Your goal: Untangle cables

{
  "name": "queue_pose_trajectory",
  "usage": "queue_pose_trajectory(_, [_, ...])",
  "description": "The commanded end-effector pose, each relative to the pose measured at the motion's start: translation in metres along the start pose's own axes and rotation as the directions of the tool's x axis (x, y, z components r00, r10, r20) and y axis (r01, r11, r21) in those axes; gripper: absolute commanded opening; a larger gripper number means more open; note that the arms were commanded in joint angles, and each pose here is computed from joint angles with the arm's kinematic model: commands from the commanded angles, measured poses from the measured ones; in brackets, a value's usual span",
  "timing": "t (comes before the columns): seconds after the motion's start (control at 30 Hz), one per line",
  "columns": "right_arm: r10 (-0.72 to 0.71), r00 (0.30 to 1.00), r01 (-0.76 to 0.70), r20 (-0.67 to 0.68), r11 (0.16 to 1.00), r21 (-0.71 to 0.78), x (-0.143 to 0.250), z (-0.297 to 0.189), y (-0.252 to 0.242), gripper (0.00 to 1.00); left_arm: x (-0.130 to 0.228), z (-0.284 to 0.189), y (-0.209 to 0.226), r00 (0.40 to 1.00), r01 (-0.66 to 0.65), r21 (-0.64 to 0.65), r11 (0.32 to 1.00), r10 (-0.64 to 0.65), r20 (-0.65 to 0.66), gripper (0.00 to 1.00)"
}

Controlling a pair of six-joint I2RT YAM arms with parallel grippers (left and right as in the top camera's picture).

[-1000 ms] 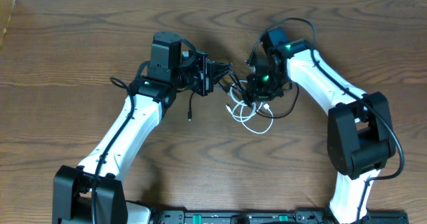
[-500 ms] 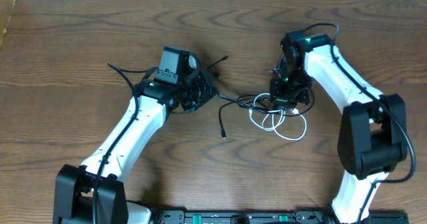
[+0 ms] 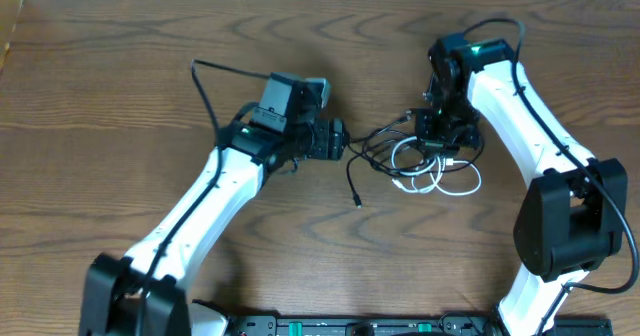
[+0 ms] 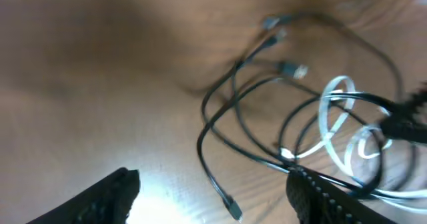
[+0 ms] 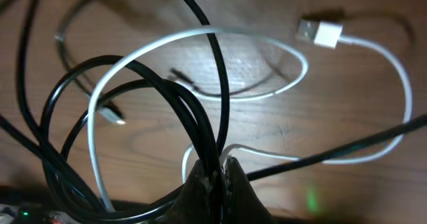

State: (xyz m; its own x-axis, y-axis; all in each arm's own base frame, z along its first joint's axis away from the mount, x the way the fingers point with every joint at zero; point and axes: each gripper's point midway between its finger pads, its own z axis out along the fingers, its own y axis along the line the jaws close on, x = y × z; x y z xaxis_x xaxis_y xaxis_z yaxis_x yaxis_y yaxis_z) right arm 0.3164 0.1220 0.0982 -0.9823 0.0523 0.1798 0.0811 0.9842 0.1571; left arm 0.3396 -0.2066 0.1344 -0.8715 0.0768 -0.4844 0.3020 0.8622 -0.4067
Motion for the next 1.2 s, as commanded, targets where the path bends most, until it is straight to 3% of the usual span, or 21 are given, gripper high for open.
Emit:
queue_pose_trajectory(0.0, [-0.06,0.997,0.064,0.056,0.996,-0.068,-0.007,-0.021,0.016,0.01,-0.027,-0.036,-0.037,0.976,-0.197,0.117,0.974,0.184,0.113,0.68])
queue_pose_trajectory(0.17, [-0.126,0.99,0.135,0.064,0.98,-0.147,-0.006,-0.028,0.031,0.01,-0.002,-0.032,-0.073,0.965,-0.26,0.33,0.908,0.255,0.061,0.64])
queue_pose_trajectory(0.43, [-0.22,0.975,0.222,0.031,0.951,-0.216,0.008,-0.029,0.041,0.01,0.04,0.009,-0.091,0.883,-0.428,0.392,0.814,0.469,-0.011,0.64])
queue_pose_trajectory(0.67, [-0.242,0.97,0.243,0.028,0.946,-0.214,0.01,-0.029,0.04,0.01,0.054,0.032,-0.083,0.853,-0.457,0.407,0.791,0.52,-0.054,0.64])
queue_pose_trajectory(0.8, [-0.243,0.969,0.244,0.032,0.946,-0.215,0.009,-0.029,0.041,0.01,0.066,0.035,-0.094,0.843,-0.441,0.49,0.752,0.534,-0.06,0.64])
queue_pose_trajectory(0.87, [-0.243,0.97,0.244,0.032,0.946,-0.215,0.009,-0.029,0.041,0.01,0.075,0.037,-0.101,0.836,-0.429,0.542,0.723,0.545,-0.065,0.59])
queue_pose_trajectory(1.03, [-0.243,0.97,0.244,0.032,0.946,-0.215,0.008,-0.029,0.041,0.01,0.092,0.049,-0.102,0.823,-0.407,0.56,0.722,0.555,-0.117,0.52])
queue_pose_trajectory(1.17, [-0.244,0.969,0.247,0.039,0.945,-0.215,0.007,-0.029,0.041,0.01,0.1,0.056,-0.104,0.816,-0.398,0.572,0.717,0.561,-0.136,0.33])
